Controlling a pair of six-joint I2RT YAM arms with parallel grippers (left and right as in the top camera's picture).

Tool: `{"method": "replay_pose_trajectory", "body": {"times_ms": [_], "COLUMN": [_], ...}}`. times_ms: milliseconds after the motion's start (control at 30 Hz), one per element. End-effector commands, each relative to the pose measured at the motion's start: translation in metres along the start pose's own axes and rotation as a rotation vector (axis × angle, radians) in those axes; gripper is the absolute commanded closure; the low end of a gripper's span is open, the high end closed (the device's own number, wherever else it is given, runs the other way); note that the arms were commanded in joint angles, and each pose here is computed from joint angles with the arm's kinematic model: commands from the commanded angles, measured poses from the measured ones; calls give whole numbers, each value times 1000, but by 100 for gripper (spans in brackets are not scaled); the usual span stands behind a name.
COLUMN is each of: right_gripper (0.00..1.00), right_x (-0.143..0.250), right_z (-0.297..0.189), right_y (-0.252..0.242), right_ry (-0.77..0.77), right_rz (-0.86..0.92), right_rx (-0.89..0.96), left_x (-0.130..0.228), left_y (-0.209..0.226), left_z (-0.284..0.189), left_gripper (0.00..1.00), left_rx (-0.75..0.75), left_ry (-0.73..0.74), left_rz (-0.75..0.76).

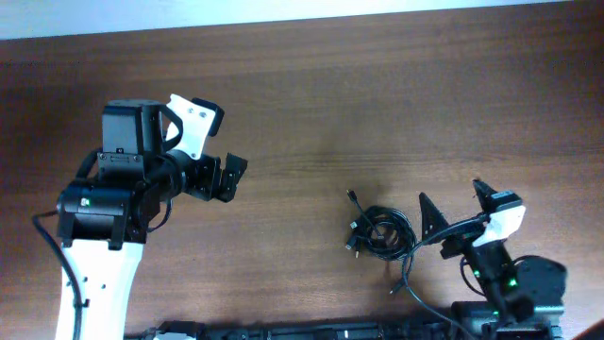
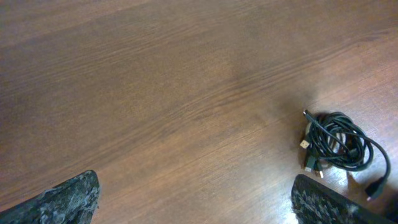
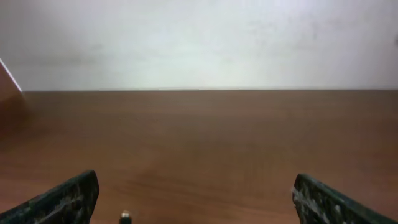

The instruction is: Untangle cables

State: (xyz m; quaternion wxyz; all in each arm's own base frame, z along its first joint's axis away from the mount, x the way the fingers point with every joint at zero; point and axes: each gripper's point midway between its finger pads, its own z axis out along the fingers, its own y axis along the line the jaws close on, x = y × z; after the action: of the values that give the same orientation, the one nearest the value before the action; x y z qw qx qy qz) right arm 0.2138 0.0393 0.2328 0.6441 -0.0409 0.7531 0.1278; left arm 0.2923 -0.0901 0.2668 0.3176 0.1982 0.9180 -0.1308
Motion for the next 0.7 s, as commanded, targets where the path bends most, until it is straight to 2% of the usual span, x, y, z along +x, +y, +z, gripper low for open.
{"method": "replay_pose_trajectory", "body": {"times_ms": [0,300,500,667], "right_gripper": [1,1,1,1], "right_x": [-16,-10,14,38], "right_z": [2,16,31,38], "right_y": [2,-3,-6,22], "right_ry": [95,602,802,943], "right_rz": [14,115,209,354], "right_rx": [3,30,33,-140], "left_x": [-6,-6,-6,-6], "left_y": [0,0,0,0], "left_z": [-4,-4,-4,-4], "left_gripper": [1,1,1,1], "left_rx": [-5,-4,-4,-4], "left_ry": [-13,-13,-13,-13], "left_rz": [23,23,23,22]}}
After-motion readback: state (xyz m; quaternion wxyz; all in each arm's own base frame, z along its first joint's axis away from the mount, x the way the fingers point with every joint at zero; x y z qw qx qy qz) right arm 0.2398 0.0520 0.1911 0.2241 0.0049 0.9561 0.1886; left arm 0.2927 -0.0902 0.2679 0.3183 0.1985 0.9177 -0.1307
